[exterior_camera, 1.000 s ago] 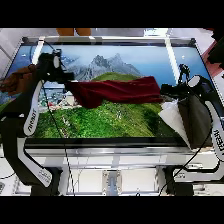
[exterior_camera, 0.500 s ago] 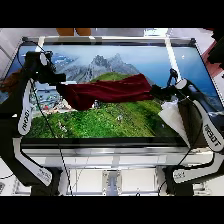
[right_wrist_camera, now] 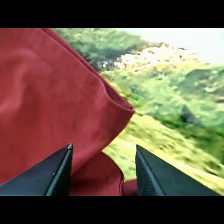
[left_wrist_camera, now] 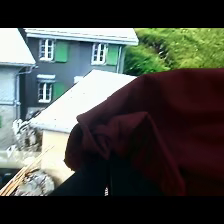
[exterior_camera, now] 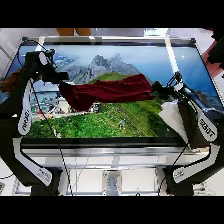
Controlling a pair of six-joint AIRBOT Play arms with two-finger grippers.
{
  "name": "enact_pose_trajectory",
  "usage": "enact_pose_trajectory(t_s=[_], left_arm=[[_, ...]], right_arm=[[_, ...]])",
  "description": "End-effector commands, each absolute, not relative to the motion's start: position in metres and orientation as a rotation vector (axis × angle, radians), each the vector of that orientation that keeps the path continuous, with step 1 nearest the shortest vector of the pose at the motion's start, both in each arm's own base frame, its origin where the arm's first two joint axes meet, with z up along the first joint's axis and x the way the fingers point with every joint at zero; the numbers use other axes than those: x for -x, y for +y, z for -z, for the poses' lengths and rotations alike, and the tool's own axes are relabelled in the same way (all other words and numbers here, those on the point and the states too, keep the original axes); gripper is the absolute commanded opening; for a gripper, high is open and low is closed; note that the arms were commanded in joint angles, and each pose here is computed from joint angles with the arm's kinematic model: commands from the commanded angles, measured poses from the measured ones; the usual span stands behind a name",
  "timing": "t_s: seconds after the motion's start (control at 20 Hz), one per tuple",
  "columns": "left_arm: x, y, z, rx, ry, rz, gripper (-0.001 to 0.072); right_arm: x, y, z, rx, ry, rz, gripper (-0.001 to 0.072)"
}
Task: Fold the shirts.
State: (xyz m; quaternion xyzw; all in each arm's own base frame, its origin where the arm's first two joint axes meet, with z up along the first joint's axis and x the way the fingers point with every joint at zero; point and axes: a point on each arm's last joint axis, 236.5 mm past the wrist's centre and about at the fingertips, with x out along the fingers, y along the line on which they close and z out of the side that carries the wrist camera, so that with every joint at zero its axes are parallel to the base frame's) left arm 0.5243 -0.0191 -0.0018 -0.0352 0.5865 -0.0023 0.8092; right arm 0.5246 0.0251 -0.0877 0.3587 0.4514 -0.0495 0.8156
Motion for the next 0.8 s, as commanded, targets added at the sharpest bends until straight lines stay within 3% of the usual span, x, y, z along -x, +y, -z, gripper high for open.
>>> enact_pose_trajectory(t_s=[0.0, 0.2, 0.3, 0.5, 0.55, 0.6, 0.75], left_arm=[[-0.529, -0.024, 0.000, 0.091, 1.233, 0.019, 0.0011], [-0.530, -0.024, -0.001, 0.091, 1.227, 0.019, 0.0011], [-0.532, -0.024, -0.001, 0.092, 1.219, 0.020, 0.0011], [-0.534, -0.024, -0.002, 0.093, 1.211, 0.020, 0.0011], [-0.534, -0.024, -0.002, 0.092, 1.211, 0.020, 0.0011], [-0.534, -0.024, -0.002, 0.092, 1.210, 0.020, 0.0011], [-0.536, -0.024, -0.004, 0.092, 1.199, 0.019, 0.0011]], right_arm=[[-0.526, 0.024, 0.100, -0.805, 0.971, 0.126, 0.0436], [-0.538, 0.023, 0.098, -0.833, 0.912, 0.126, 0.0430], [-0.549, 0.023, 0.089, -0.837, 0.869, 0.104, 0.0366], [-0.566, 0.050, 0.086, -0.880, 0.932, -0.006, 0.0342], [-0.568, 0.054, 0.085, -0.877, 0.944, -0.032, 0.0250], [-0.571, 0.055, 0.079, -0.867, 0.938, -0.046, 0.0067], [-0.579, 0.060, 0.043, -0.808, 0.909, -0.135, 0.0035]])
